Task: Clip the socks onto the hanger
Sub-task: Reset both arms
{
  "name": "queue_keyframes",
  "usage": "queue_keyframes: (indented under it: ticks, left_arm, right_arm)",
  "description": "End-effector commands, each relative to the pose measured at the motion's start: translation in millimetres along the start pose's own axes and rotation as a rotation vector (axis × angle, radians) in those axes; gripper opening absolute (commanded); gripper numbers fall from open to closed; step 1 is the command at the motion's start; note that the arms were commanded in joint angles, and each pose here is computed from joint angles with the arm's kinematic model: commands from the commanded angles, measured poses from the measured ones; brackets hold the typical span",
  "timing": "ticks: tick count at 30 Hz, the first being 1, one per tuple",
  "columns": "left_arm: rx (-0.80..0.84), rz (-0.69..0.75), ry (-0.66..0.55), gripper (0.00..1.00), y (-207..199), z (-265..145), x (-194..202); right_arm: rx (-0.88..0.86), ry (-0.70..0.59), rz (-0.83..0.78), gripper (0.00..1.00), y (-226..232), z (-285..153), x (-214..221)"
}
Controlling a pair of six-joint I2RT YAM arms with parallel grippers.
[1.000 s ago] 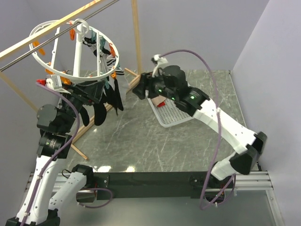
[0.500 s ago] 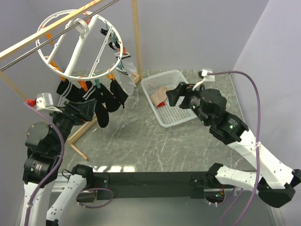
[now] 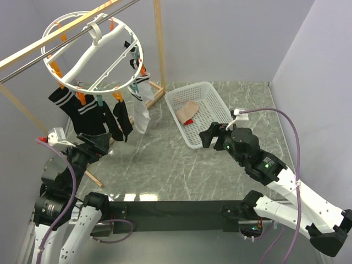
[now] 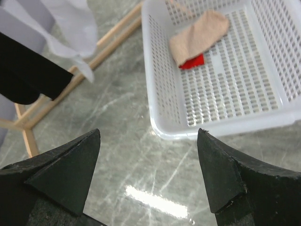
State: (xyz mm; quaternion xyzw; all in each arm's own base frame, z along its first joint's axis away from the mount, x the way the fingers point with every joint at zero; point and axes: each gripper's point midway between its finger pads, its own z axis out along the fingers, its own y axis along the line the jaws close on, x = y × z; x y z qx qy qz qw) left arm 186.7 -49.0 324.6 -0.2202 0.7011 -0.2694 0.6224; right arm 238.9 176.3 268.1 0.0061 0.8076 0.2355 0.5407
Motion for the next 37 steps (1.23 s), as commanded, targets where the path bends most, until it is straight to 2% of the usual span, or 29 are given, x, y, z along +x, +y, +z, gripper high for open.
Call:
queue_keyframes:
  ticks: [1,7,15,21,37]
  left_arm:
    - [-0.018,-0.016,-0.015,0.89,4.4,-3.2,-1.1]
    - [0.001,0.071,0.020,0.92,-0.4,0.9,0.0]
    - [-0.016,0.081,-0.020,0.93,-2.4,0.9,-13.2]
    - [-0.008,0.081,0.029,0.93,-5.8,8.8,-5.5]
    - [-0.017,0.064,0.027,0.93,-3.1,11.2,-3.3]
  right_arm:
    - [-0.031,-0.076,0.061,0.90,5.6,-3.7,-15.6]
    - [-0.034,-0.074,0.041,0.90,5.2,-4.0,-14.8]
    - [-0.011,-0.088,0.008,0.90,3.8,-5.2,-24.6]
    - [-0.028,-0.133,0.011,0.90,7.1,-13.4,-39.9]
    - [-0.021,-0.120,-0.015,0.91,9.6,-12.5,-44.3]
